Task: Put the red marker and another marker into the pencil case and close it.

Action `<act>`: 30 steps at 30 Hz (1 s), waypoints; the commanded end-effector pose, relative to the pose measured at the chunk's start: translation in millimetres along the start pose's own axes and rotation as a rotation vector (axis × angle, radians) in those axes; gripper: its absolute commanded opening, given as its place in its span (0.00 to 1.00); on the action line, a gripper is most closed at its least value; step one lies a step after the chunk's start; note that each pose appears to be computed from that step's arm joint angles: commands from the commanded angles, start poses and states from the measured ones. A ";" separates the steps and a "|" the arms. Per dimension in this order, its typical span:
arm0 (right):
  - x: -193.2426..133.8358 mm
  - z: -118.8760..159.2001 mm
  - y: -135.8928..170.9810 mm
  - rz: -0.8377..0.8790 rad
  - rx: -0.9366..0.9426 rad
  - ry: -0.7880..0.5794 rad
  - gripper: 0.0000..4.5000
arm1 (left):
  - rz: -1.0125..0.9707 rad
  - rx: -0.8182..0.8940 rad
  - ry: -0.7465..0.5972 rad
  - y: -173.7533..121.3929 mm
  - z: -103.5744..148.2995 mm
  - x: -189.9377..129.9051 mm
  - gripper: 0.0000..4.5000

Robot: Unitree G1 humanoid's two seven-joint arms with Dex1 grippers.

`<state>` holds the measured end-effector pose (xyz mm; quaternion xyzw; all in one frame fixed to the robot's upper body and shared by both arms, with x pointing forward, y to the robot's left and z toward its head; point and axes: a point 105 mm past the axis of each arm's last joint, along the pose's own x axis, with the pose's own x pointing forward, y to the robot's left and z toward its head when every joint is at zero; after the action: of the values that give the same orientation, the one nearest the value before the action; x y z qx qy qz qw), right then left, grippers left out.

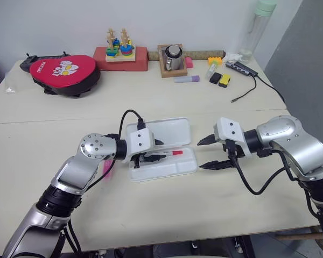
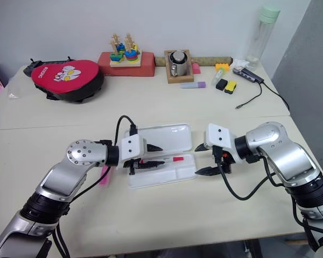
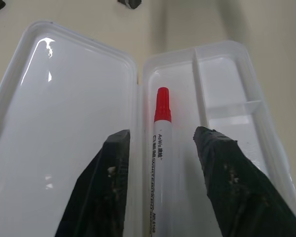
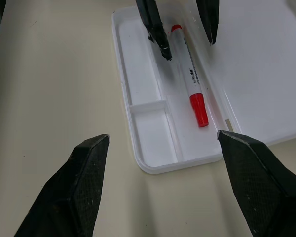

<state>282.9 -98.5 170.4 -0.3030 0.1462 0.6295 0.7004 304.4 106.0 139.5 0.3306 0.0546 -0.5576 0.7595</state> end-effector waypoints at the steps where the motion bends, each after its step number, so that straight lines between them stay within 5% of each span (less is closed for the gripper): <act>1: -5.3 8.5 0.0 -0.015 -0.039 -0.015 0.81 | 0.014 0.014 -0.046 2.2 16.8 -13.1 0.72; 7: -5.1 8.2 -0.6 -0.019 -0.036 -0.018 0.81 | 0.128 -0.115 -0.141 1.8 34.6 -52.3 1.00; 15: -5.1 8.0 -0.6 -0.026 -0.033 -0.022 0.81 | 0.385 -0.351 -0.219 6.3 31.6 -103.6 1.00; 23: -3.2 9.7 -3.8 -0.022 -0.041 -0.035 0.81 | 0.811 -0.469 -0.041 -3.6 -11.0 -141.9 1.00; 30: -0.9 10.9 -5.4 -0.008 -0.056 -0.042 0.81 | 1.060 -0.600 0.123 -25.3 -46.5 -141.7 1.00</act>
<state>287.0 -96.3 170.3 -0.2948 0.1360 0.6327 0.7030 243.1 240.2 152.4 0.0944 0.0891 -0.0820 0.9881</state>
